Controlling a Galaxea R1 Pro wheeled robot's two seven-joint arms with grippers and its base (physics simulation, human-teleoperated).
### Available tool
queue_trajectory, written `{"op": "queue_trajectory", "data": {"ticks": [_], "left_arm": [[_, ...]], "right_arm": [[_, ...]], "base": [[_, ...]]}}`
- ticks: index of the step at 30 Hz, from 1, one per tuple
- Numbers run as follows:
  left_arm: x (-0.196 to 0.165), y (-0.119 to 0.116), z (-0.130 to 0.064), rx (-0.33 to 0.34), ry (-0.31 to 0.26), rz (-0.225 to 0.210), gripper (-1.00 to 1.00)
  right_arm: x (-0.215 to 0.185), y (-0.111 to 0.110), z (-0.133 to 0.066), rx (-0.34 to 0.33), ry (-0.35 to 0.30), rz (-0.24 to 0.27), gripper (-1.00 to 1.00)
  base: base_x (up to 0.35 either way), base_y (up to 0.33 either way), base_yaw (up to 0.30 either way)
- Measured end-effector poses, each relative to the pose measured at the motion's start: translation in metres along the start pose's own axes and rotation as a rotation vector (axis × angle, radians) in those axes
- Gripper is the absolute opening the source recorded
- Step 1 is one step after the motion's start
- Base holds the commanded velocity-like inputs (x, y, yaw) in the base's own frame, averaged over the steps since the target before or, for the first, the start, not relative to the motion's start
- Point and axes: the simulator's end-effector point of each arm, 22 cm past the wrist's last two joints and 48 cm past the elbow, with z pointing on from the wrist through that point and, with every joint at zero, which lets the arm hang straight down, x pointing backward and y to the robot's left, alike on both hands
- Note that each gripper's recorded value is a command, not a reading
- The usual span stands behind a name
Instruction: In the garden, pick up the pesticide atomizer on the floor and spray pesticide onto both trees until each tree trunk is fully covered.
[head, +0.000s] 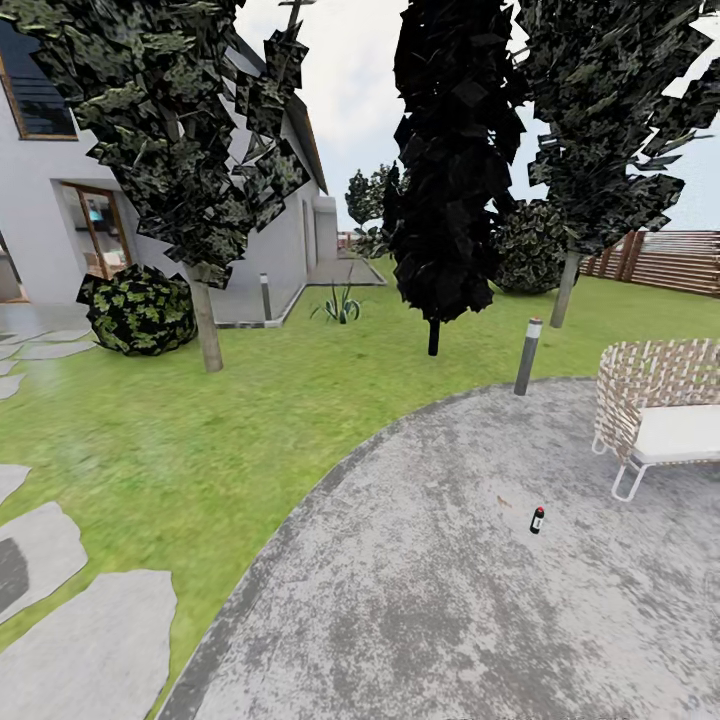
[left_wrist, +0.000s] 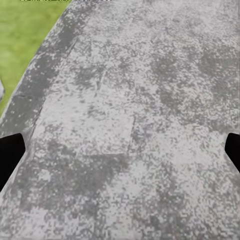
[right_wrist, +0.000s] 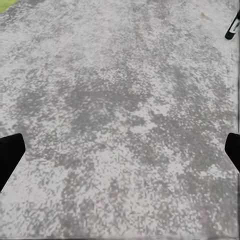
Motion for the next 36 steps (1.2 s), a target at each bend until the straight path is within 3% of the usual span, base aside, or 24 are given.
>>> {"op": "queue_trajectory", "data": {"ticks": [23, 36], "left_arm": [[-0.0003, 0.0022, -0.0001, -0.002, 0.0, 0.007, 1.0], [-0.0008, 0.0022, 0.0001, -0.002, -0.001, 0.007, 1.0]], "right_arm": [[0.0034, -0.0003, -0.0008, 0.001, 0.007, 0.0, 1.0], [0.0034, -0.0006, -0.0008, 0.002, 0.008, 0.002, 1.0]], "base": [[0.004, 0.0, -0.264], [0.292, 0.0, -0.267]]}}
